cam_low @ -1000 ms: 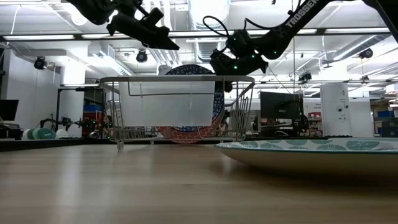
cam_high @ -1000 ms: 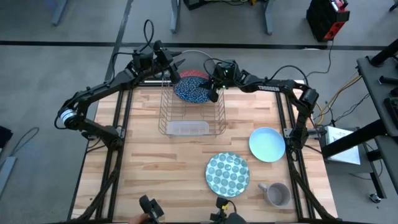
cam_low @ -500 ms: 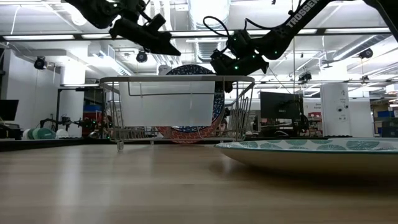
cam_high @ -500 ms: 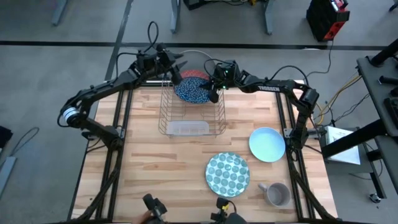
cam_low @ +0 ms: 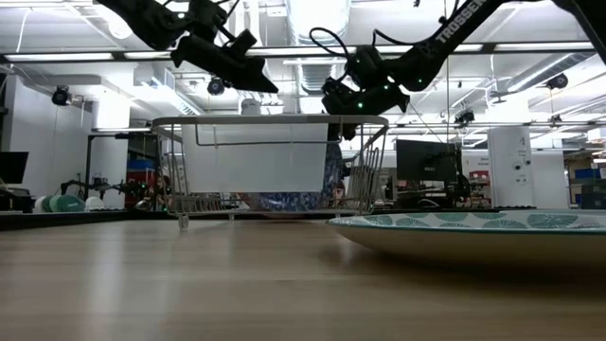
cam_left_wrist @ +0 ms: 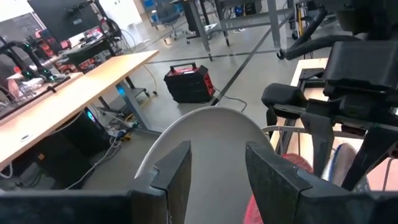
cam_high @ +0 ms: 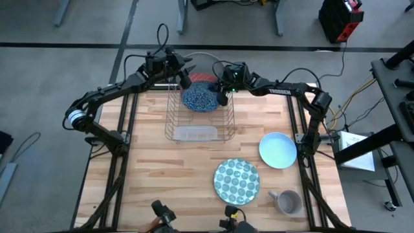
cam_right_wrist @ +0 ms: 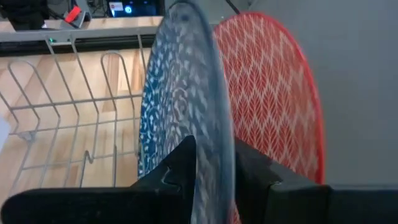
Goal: Sort dishes
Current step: Put the blue plate into the dish rack, then put the green plate into the dish rack
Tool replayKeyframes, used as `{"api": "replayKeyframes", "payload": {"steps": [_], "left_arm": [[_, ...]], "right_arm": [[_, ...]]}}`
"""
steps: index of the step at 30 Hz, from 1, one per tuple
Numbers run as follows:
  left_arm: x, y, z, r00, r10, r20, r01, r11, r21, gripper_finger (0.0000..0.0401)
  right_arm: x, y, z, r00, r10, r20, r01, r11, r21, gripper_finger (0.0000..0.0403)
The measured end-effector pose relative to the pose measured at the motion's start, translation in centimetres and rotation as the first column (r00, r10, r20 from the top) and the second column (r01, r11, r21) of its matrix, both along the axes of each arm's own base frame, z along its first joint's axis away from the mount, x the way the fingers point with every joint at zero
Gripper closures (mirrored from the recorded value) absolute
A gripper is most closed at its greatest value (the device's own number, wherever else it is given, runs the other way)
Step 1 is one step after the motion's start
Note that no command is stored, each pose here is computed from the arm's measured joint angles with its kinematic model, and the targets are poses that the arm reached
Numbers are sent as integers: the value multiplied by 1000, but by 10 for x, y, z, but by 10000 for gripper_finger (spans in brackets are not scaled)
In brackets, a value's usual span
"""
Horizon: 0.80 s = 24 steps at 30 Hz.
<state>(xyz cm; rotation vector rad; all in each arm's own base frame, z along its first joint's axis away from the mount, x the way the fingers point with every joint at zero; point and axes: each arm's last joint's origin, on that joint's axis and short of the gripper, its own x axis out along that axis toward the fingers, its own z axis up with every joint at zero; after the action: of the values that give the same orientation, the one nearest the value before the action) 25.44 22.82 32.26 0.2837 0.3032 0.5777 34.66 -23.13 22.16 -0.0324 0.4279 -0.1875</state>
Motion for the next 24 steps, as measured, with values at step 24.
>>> {"api": "replayKeyframes", "payload": {"steps": [24], "left_arm": [[2, -7, 6, 998, -56, 26, 56, 998, -1, 260]], "right_arm": [[-23, 11, 34, 990, -106, -89, 105, 994, -21, 254]]}}
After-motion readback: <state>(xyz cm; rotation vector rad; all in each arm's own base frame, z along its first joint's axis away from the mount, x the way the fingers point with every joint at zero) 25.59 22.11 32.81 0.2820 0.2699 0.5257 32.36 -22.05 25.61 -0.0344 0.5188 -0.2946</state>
